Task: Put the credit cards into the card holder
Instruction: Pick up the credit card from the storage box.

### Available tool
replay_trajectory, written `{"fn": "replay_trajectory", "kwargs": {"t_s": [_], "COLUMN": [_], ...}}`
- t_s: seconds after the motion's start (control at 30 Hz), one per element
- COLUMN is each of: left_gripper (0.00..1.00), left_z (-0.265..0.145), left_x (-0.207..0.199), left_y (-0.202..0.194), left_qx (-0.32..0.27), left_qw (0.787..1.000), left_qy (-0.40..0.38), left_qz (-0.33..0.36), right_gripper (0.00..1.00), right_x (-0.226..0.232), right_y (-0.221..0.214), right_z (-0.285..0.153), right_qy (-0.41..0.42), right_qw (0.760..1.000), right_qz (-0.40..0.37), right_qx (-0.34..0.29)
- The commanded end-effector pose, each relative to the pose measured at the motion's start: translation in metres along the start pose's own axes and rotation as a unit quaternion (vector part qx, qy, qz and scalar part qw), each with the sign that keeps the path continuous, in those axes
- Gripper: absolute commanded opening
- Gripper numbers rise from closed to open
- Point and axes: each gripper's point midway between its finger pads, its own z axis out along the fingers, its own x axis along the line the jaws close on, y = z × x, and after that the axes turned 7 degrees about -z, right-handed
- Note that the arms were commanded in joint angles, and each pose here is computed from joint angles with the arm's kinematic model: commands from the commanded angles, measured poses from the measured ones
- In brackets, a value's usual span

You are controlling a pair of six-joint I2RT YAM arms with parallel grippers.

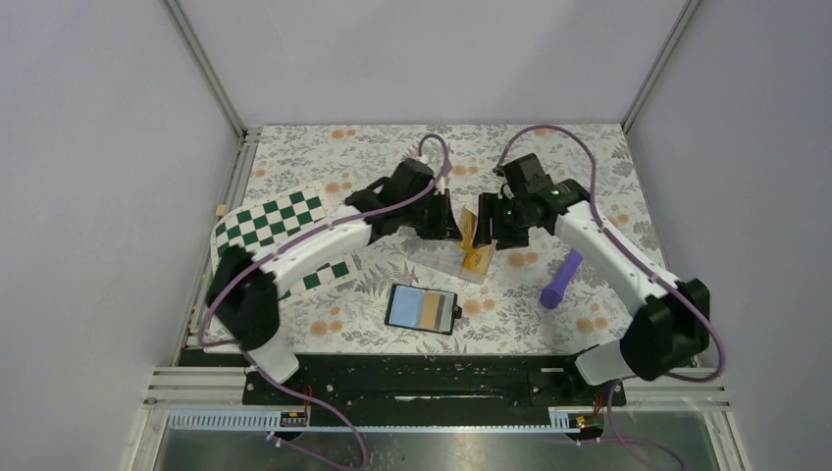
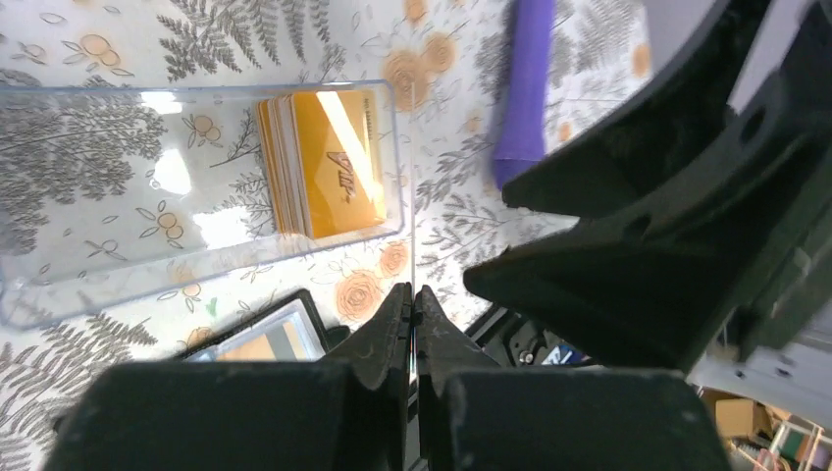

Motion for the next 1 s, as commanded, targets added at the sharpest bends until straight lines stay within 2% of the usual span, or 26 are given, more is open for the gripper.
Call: {"fn": "replay_trajectory", "kwargs": {"t_s": [0.0,0.07,0.13,0.37,0.53,0.63,0.77,0.97], "left_gripper": [0.00,0.00,0.00,0.00,0.00,0.00,0.00,0.00], "left_z": [-0.059,-0.076,-0.092,-0.130,-0.150,-0.154,-0.157,-0.160], "left_x": [-0.010,-0.006,-0.002,-0.002,-0.015,-0.013,-0.010,-0.016], "left_y": [0.014,0.006,-0.006,-0.064,-0.093,-0.105,-0.111,-0.108], "left_qx": [-0.088,-0.104,-0.117,-0.109,-0.097,-0.087,-0.083,-0.085], "left_qw": [0.996,0.994,0.992,0.980,0.951,0.942,0.942,0.937], "left_qy": [-0.022,-0.035,-0.051,-0.155,-0.271,-0.296,-0.300,-0.313], "left_qz": [0.006,-0.006,-0.013,-0.053,-0.111,-0.130,-0.129,-0.129], "right_gripper": [0.68,0.74,0.74,0.65,0.60,0.60,0.58,0.53], "right_x": [0.023,0.036,0.050,0.100,0.131,0.148,0.157,0.157], "right_y": [0.011,0.005,-0.002,-0.032,-0.056,-0.058,-0.052,-0.056], "right_z": [-0.049,-0.059,-0.066,-0.069,-0.057,-0.061,-0.067,-0.057], "right_qy": [0.042,0.080,0.125,0.301,0.385,0.441,0.487,0.485], "right_qw": [0.997,0.994,0.990,0.952,0.923,0.897,0.871,0.873], "right_qz": [-0.018,-0.019,-0.019,0.012,0.020,0.033,0.055,0.059], "right_qx": [-0.064,-0.067,-0.068,-0.059,-0.021,-0.019,-0.034,-0.010]}}
